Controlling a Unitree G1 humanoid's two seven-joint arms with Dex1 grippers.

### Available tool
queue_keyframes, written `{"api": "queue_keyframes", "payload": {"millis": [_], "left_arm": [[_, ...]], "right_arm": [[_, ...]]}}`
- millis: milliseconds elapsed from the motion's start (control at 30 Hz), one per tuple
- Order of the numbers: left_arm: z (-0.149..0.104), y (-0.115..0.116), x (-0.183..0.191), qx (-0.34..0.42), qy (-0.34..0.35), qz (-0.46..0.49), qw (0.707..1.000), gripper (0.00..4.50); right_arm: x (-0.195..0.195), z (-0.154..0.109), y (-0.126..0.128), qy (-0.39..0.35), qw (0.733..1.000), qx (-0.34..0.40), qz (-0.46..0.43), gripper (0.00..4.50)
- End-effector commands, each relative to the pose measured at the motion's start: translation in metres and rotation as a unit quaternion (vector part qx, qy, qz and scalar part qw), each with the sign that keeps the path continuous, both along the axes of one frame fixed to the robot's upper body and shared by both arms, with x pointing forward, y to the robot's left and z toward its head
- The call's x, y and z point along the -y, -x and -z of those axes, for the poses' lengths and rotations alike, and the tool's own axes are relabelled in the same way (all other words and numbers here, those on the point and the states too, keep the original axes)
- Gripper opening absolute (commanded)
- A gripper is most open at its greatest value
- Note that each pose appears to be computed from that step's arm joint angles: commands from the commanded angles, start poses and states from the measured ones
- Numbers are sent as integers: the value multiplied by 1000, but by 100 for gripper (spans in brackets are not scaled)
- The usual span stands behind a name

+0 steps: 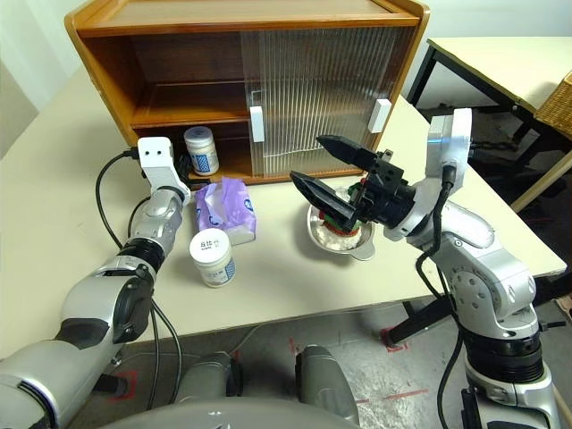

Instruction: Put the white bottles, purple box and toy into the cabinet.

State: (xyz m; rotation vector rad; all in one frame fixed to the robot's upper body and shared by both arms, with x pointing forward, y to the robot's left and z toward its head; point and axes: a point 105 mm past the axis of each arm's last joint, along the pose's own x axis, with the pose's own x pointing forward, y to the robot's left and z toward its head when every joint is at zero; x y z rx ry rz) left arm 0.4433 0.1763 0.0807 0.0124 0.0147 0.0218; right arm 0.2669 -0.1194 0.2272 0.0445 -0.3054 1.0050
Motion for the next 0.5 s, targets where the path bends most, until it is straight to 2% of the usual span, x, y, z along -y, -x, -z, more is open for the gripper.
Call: {"api": "queue_keyframes", "payload": {"millis": [33,500], "left_arm": [[-1,-3,13,-7,-11,29,1000,4],[-9,-8,31,-5,-8,58,998,4]], "right_arm": [[2,-2,3,0,1000,2,3,450],[4,-2,4,-2,1000,2,10,450]]}}
